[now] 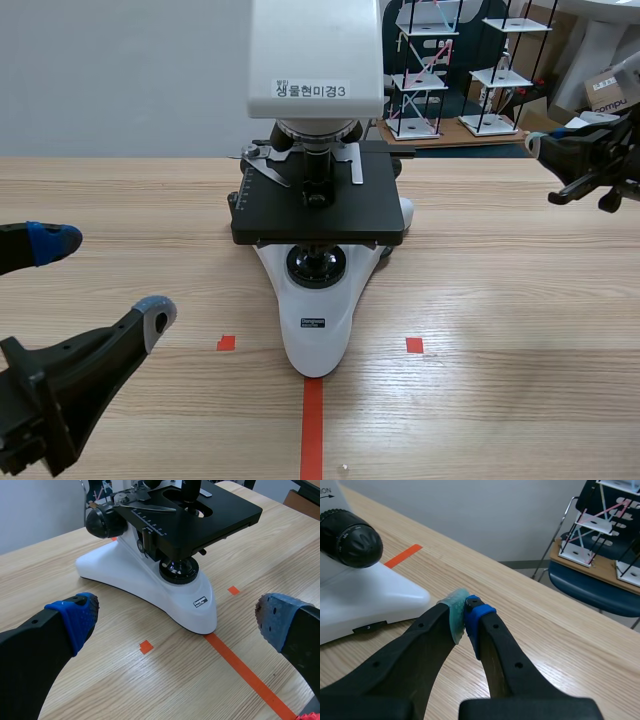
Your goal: Point at the fine focus knob
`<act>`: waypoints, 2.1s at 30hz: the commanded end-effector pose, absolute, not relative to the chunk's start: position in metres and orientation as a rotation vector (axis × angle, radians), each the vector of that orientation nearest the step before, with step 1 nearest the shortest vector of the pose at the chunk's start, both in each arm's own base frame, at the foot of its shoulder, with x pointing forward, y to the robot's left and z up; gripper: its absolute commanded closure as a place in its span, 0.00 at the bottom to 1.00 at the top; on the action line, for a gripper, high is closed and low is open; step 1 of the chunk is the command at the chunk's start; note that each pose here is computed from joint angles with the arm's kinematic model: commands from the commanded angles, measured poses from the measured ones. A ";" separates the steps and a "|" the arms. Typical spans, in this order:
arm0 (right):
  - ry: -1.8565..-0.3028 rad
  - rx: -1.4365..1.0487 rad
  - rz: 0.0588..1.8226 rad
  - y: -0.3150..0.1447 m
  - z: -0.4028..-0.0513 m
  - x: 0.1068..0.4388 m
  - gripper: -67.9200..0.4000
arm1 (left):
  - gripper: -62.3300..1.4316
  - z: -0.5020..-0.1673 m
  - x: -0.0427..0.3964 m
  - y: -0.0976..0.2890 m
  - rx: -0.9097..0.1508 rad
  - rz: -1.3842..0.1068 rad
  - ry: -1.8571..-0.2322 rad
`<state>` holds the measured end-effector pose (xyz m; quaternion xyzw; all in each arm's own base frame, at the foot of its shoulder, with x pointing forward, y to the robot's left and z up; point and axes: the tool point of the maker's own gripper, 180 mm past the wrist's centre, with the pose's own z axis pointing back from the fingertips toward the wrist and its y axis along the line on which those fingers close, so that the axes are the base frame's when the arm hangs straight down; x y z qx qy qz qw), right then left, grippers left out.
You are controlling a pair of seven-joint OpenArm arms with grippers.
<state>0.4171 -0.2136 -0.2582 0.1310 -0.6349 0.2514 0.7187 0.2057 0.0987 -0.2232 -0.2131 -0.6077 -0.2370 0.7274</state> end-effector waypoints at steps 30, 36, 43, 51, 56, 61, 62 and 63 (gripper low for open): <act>-1.445 0.284 0.566 -0.218 -0.241 0.420 0.99 | 0.00 -0.211 0.208 0.096 -0.483 -0.521 -1.381; -1.453 0.291 0.565 -0.216 -0.240 0.420 0.99 | 0.00 -0.211 0.208 0.096 -0.483 -0.521 -1.381; -1.439 0.303 0.594 -0.207 -0.246 0.418 0.99 | 0.00 -0.211 0.208 0.096 -0.483 -0.522 -1.381; -1.438 0.315 0.610 -0.202 -0.247 0.418 0.99 | 0.00 -0.211 0.208 0.096 -0.483 -0.522 -1.380; -1.441 0.315 0.610 -0.202 -0.246 0.418 0.99 | 0.00 -0.211 0.208 0.096 -0.483 -0.522 -1.380; -1.443 0.316 0.610 -0.202 -0.246 0.418 0.99 | 0.00 -0.211 0.208 0.096 -0.483 -0.522 -1.380; -1.446 0.317 0.610 -0.202 -0.245 0.418 0.99 | 0.00 -0.211 0.208 0.096 -0.483 -0.522 -1.380; -1.447 0.318 0.610 -0.201 -0.245 0.418 0.99 | 0.00 -0.211 0.208 0.096 -0.483 -0.522 -1.380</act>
